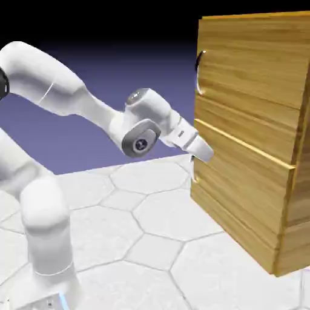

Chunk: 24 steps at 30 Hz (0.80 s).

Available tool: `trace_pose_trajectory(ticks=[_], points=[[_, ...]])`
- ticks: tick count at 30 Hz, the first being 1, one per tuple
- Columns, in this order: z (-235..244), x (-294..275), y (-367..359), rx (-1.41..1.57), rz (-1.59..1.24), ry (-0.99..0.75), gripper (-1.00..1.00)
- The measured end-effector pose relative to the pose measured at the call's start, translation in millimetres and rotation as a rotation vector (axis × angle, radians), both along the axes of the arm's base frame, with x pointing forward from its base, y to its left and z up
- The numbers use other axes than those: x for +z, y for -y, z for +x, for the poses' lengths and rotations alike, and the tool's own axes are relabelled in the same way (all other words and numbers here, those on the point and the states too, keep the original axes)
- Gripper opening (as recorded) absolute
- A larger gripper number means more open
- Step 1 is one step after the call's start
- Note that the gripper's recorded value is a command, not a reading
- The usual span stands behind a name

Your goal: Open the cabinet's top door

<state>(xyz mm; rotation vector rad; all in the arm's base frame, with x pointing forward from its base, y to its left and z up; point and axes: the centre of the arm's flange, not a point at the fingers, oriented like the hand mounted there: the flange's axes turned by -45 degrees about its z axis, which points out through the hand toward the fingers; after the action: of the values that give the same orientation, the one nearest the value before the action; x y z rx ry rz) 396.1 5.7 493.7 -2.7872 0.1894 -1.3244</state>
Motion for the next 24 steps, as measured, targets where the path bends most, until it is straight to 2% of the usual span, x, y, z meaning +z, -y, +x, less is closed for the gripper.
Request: trace_pose_trajectory(ticks=[13, 24], points=[[4.1, 143.7, -43.5, -0.444, 0.715, 0.398, 0.0], [1.1, 202.0, -122.5, -0.605, 1.412, 0.561, 0.0]])
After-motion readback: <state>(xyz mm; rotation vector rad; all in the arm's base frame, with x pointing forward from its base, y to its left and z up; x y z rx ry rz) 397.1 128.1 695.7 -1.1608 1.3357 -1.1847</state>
